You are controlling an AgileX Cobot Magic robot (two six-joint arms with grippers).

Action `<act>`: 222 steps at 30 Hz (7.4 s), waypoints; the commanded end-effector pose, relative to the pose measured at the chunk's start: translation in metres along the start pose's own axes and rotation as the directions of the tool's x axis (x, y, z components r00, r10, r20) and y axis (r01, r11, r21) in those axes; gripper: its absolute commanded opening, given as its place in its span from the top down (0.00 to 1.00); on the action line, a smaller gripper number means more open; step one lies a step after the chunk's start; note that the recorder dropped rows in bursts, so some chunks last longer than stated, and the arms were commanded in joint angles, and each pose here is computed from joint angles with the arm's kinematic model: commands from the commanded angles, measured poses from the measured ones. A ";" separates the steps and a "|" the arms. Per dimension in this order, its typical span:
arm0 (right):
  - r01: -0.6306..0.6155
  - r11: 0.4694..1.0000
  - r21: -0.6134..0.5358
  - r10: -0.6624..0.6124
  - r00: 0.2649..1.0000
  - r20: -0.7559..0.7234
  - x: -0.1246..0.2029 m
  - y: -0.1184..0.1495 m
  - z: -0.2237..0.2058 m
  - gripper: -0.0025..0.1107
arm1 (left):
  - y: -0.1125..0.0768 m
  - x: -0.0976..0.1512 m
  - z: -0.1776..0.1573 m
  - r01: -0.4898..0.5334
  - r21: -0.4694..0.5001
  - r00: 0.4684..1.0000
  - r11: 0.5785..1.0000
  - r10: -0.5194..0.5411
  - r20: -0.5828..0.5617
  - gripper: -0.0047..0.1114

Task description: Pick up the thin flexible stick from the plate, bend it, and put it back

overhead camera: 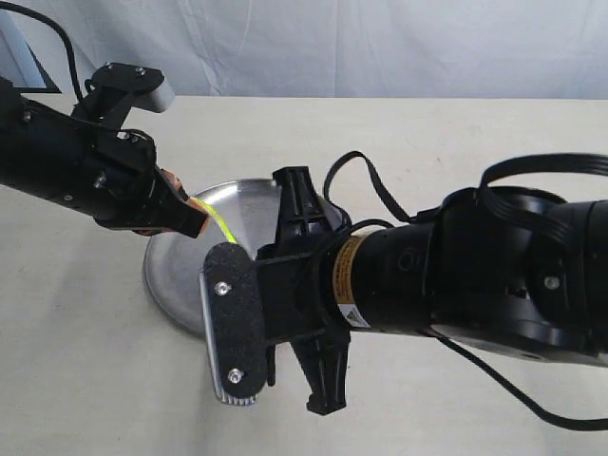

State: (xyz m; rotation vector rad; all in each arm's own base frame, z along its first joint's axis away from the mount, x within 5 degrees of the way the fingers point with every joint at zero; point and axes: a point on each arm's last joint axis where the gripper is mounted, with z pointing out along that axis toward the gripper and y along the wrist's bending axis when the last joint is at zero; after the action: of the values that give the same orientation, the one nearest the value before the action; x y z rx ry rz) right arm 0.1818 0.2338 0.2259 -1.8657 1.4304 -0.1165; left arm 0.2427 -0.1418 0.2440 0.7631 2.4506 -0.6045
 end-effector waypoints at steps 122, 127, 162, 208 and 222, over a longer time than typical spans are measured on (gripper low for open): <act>-0.831 -0.164 0.531 0.793 0.209 0.572 0.170 0.142 -0.160 0.98 | -0.043 0.045 -0.130 -0.001 -0.123 0.894 0.992 0.056 0.445 0.96; -0.830 -0.163 0.533 0.791 0.213 0.574 0.173 0.146 -0.154 0.98 | -0.043 0.045 -0.130 -0.001 -0.123 0.894 0.992 0.056 0.445 0.96; -0.830 -0.164 0.533 0.775 0.226 0.590 0.172 0.145 -0.156 0.98 | -0.023 0.123 -0.160 0.093 -0.537 0.682 0.839 0.339 0.648 0.96; -0.831 -0.165 0.531 0.775 0.224 0.591 0.172 0.145 -0.156 0.98 | 0.003 0.219 -0.096 0.491 -0.419 0.607 0.764 0.045 0.793 0.96; -0.831 -0.165 0.531 0.773 0.225 0.593 0.172 0.144 -0.156 0.98 | 0.003 0.219 -0.096 0.491 -0.419 0.607 0.764 0.045 0.793 0.96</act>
State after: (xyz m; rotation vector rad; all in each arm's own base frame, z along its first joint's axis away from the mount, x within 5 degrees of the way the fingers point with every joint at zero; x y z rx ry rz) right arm 0.0538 -0.0038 0.1838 0.1064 1.8207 -0.0262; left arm 0.0566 -0.0017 0.1928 -0.1330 1.7210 -0.1217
